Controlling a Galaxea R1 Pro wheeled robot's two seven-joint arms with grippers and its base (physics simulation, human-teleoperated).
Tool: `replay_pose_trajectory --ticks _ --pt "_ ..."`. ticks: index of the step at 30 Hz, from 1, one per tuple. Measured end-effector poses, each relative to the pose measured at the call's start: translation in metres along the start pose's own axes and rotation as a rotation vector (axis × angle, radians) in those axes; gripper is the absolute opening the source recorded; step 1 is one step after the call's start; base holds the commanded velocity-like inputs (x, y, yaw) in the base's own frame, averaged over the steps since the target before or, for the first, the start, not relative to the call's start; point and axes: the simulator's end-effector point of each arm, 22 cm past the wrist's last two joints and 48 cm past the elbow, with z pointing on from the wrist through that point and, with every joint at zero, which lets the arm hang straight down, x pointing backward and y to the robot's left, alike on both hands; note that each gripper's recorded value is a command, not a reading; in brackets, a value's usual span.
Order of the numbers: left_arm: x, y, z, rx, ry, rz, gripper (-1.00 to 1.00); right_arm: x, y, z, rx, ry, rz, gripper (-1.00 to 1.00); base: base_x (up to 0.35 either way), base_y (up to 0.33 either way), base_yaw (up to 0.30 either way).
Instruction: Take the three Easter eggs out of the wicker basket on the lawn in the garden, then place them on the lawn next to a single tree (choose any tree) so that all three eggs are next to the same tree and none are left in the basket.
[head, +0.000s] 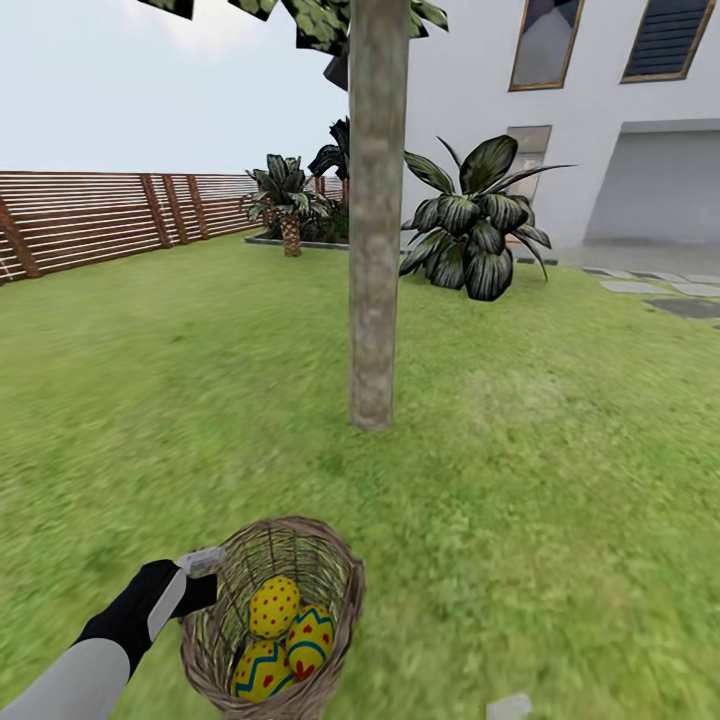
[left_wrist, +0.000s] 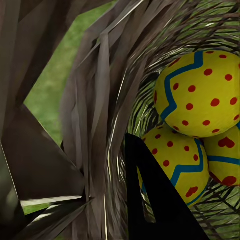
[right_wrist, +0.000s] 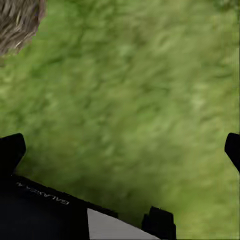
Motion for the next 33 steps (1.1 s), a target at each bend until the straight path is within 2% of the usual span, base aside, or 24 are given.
replay_pose_trajectory --ticks 1,2,3,4,5,6,9,12,20,33 --pt "0.000 0.000 0.000 -0.001 0.000 0.000 -1.00 -0.040 0.001 -0.011 -0.069 0.008 0.010 1.00 0.341 0.000 0.000" --pt "0.000 0.001 0.000 0.000 -0.001 -0.001 -1.00 -0.104 -0.005 -0.031 -0.092 -0.062 0.019 1.00 0.341 0.000 0.000" --pt "0.000 0.001 0.000 0.000 -0.001 -0.001 -1.00 -0.155 -0.023 -0.058 -0.078 -0.142 0.074 1.00 0.341 0.000 0.000" --pt "-0.001 0.001 0.000 -0.001 -0.001 0.000 -1.00 -0.202 -0.052 -0.095 -0.048 -0.227 0.169 1.00 0.341 0.000 0.000" --pt "-0.001 0.001 0.000 -0.001 -0.001 0.000 -1.00 -0.229 -0.066 -0.120 -0.043 -0.263 0.236 1.00 0.340 0.000 0.000" --pt "-0.001 0.001 0.000 -0.002 -0.001 0.001 -1.00 -0.260 -0.079 -0.141 -0.042 -0.293 0.266 1.00 0.340 0.000 0.000" --pt "-0.001 0.002 0.000 -0.003 -0.001 0.002 -1.00 -0.282 -0.112 -0.167 0.007 -0.326 0.250 1.00 0.340 0.000 0.000" --pt "-0.001 0.002 0.000 -0.003 -0.001 0.000 -1.00 -0.280 -0.121 -0.169 0.035 -0.321 0.243 1.00 0.340 0.000 0.000" --pt "0.001 0.002 0.001 -0.005 0.003 0.001 -1.00 -0.262 -0.120 -0.153 0.027 -0.274 0.262 1.00 0.341 0.000 0.000" --pt "0.001 0.002 0.001 -0.004 0.003 -0.001 -1.00 -0.259 -0.119 -0.151 0.024 -0.265 0.266 1.00 0.341 0.000 0.000"
